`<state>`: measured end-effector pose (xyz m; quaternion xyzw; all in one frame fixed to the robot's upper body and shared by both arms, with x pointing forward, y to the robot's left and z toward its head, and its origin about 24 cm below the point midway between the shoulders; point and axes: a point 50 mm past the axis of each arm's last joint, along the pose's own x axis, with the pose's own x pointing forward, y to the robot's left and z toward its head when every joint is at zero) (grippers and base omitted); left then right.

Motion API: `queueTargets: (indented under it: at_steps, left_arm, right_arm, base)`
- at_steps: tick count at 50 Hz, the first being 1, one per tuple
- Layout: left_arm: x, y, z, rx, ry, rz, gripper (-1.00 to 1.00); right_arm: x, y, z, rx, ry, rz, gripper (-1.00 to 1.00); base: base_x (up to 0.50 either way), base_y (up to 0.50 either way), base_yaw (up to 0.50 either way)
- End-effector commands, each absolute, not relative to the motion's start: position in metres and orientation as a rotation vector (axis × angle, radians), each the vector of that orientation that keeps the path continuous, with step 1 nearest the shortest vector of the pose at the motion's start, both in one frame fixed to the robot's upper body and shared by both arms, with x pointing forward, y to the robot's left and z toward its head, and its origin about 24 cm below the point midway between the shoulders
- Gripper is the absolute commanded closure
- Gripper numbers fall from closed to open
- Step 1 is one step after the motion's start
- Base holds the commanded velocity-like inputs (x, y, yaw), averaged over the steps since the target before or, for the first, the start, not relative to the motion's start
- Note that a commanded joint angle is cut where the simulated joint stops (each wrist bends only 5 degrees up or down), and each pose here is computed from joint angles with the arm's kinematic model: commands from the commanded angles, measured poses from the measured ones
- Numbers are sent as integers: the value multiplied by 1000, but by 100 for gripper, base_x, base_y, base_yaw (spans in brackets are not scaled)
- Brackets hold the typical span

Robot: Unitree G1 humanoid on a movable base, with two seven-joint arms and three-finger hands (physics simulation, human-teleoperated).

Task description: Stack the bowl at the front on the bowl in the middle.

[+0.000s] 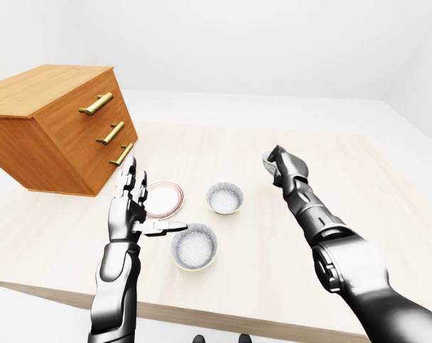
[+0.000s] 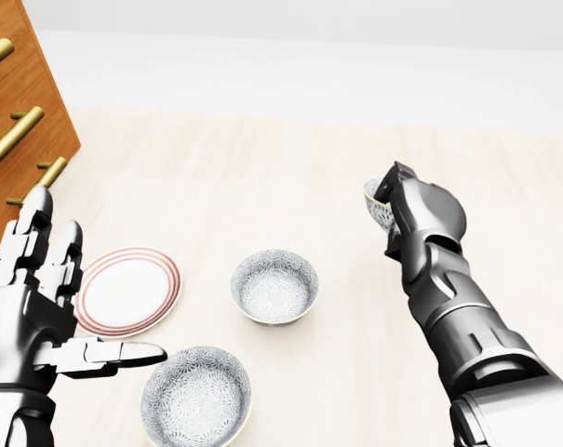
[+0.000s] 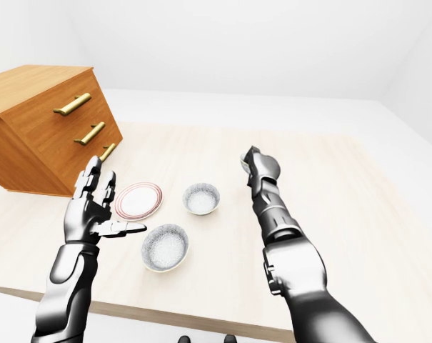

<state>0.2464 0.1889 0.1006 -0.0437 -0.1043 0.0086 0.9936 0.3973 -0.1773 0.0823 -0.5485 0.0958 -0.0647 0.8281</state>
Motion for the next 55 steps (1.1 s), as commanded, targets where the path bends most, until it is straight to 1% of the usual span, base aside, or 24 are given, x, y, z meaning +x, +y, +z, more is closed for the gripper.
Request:
queueTargets:
  at_steps: [1, 5, 11, 18, 23, 43, 55]
  left_arm:
    - [246, 190, 102, -88, -216, 20, -100]
    - [246, 190, 103, -88, -219, 21, -100]
    - [245, 190, 104, -89, -226, 22, -100]
    - [245, 191, 105, -90, -231, 25, -100]
    - [245, 191, 105, -90, -229, 25, -100]
    - [246, 190, 103, -89, -222, 25, -100]
    - [245, 190, 103, -88, -222, 23, -100]
  right_arm:
    - [394, -163, 93, -1229, 13, -187, 100]
    - [385, -150, 90, -1247, -54, -151, 100]
    - [358, -120, 96, -1264, -194, -74, 100]
    - [336, -100, 99, -1270, -247, -23, 100]
    - [324, -91, 104, -1276, -288, -19, 100]
    - [305, -65, 93, -1272, -311, 37, 100]
    - [304, -57, 79, -1275, -294, 67, 100]
  base:
    - [0, 0, 0]
    - [0, 0, 0]
    - [0, 0, 0]
    - [0, 0, 0]
    - [0, 0, 0]
    - [0, 0, 0]
    - [0, 0, 0]
